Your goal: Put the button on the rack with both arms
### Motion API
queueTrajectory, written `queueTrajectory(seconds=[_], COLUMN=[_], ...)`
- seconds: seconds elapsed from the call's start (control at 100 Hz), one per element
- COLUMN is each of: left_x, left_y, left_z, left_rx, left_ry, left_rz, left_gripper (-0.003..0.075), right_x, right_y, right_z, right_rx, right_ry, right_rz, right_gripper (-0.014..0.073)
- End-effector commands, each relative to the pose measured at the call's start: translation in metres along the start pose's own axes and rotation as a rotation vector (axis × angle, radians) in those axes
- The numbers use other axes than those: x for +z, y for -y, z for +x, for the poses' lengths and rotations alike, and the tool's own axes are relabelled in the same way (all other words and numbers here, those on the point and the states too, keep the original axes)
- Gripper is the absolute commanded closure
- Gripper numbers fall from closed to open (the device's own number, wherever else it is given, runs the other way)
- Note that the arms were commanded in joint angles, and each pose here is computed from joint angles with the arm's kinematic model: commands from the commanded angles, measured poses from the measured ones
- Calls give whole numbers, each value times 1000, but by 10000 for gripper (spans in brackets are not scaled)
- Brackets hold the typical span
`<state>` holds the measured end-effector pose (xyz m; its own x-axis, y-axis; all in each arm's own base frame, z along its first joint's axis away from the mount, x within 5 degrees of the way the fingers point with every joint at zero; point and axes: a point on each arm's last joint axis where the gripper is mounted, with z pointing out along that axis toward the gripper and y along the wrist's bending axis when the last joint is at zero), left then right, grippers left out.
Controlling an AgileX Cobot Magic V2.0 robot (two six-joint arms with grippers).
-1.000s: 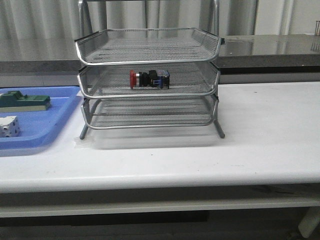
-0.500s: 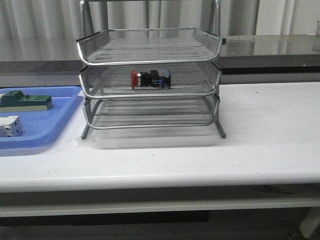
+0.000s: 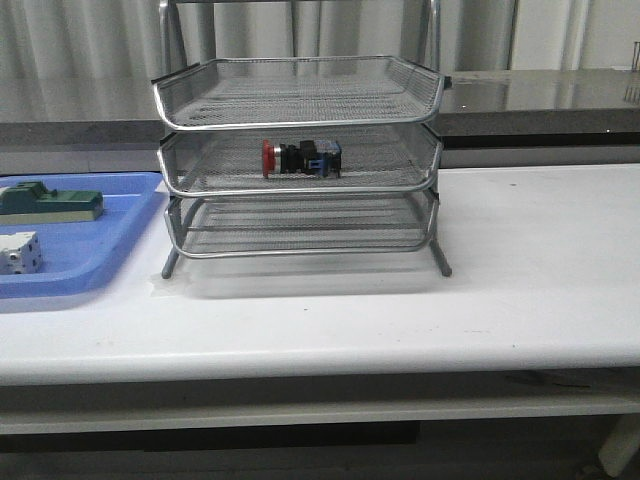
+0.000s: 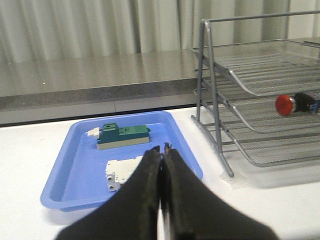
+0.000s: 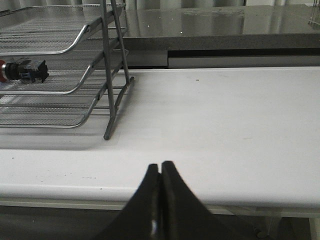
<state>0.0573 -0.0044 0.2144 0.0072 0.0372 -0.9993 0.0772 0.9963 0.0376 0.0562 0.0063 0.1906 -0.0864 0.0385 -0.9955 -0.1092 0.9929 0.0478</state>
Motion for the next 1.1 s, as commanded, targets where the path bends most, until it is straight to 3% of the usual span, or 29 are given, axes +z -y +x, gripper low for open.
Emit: queueTrajectory(seconds=[0.0, 0.3, 1.09], left_x=[-2, -2, -2], left_y=[-2, -1, -1], left_z=[-9, 17, 17], left_rx=[-23, -38, -20], left_ry=[98, 60, 59], left_rz=[-31, -36, -36], left_gripper=[741, 741, 741], right_x=[-3, -3, -3], right_y=[-1, -1, -1], right_z=[-15, -15, -15], right_rx=[-6, -6, -6], right_ry=[126, 126, 126], right_rz=[-3, -3, -3], right_gripper=[652, 652, 652])
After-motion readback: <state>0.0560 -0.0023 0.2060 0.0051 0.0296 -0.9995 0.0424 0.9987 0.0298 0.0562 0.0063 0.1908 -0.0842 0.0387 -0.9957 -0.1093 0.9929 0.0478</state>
